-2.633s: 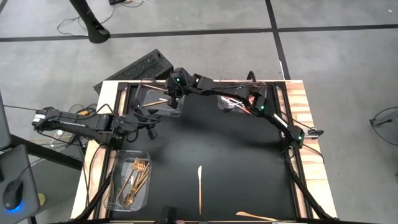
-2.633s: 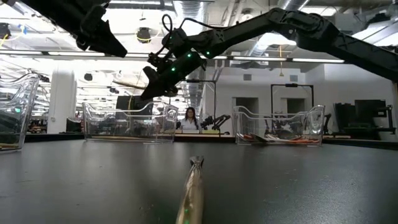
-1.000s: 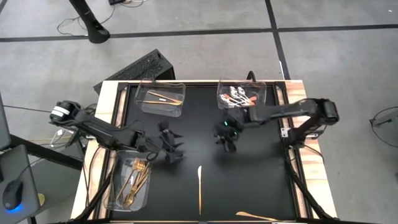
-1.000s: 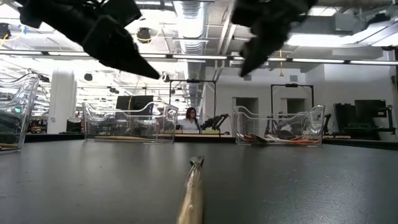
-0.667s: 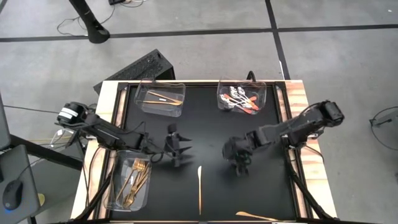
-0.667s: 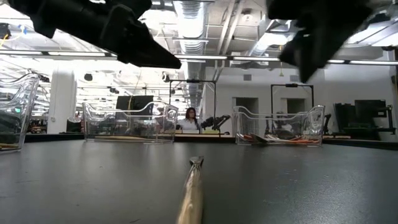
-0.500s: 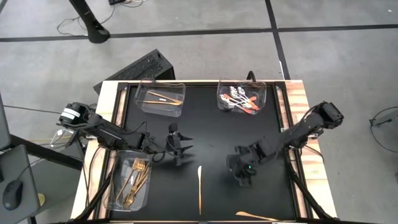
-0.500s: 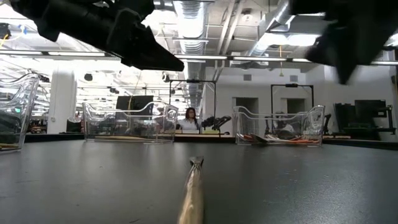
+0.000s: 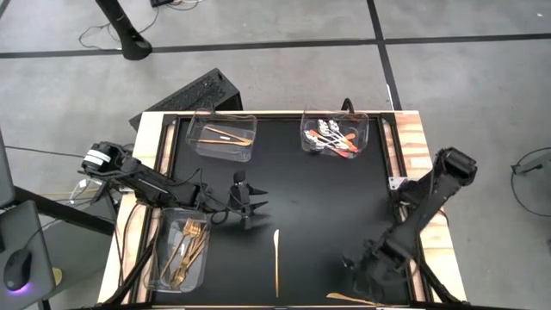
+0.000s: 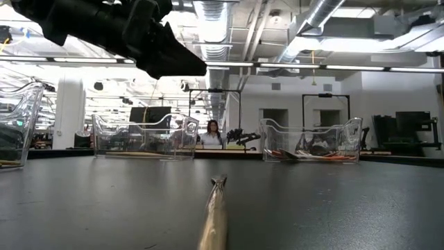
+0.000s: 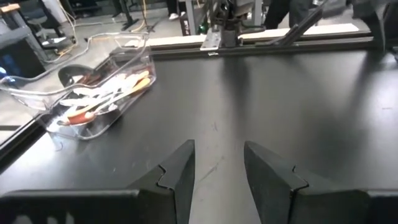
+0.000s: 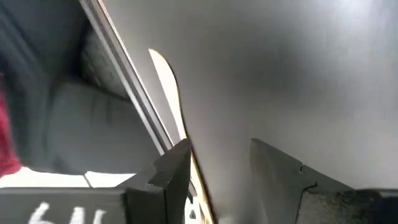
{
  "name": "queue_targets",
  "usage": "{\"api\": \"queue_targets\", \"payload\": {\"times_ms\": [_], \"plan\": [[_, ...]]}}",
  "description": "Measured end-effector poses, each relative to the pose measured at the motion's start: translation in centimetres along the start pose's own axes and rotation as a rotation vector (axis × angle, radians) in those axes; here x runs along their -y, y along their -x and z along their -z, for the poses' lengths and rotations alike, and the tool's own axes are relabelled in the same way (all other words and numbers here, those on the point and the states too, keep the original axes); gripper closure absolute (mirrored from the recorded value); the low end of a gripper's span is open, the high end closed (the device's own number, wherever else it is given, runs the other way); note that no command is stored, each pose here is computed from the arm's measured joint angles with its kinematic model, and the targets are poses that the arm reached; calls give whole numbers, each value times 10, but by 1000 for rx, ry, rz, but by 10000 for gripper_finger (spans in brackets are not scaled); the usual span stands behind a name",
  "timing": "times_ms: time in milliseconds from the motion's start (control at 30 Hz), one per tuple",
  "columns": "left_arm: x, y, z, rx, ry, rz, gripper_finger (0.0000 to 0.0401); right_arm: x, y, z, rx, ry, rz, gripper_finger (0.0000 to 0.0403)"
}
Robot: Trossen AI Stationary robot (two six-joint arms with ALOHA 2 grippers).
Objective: Sort silverware by color (type)
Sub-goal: Put the gold table knife into the top left transparent bin
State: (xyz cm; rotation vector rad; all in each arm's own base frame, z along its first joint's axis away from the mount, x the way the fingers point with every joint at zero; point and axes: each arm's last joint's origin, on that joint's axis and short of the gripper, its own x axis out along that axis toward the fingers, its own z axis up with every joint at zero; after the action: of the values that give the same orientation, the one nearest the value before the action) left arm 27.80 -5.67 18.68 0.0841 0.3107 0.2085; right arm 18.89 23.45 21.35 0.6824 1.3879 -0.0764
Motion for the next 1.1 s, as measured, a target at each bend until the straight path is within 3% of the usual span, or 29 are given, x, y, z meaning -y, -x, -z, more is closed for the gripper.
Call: {"api": "queue_targets", "payload": {"times_ms": [200, 400, 633, 933, 1100], "plan": [[0, 0, -2, 21, 11, -5, 278, -15, -39, 33, -61, 19, 134, 240], [0, 0, -6, 58, 29, -4, 278, -35, -54, 47, -79, 59, 202, 264], [0, 0, -6, 57, 28, -6, 278, -41, -78, 51, -86, 87, 211, 268], [0, 0, -6, 56, 27, -6, 278, -39, -82, 50, -98, 181, 235, 272], [-1, 0, -6, 56, 28, -28, 278, -30, -82, 44, -106, 209, 304, 307]]}}
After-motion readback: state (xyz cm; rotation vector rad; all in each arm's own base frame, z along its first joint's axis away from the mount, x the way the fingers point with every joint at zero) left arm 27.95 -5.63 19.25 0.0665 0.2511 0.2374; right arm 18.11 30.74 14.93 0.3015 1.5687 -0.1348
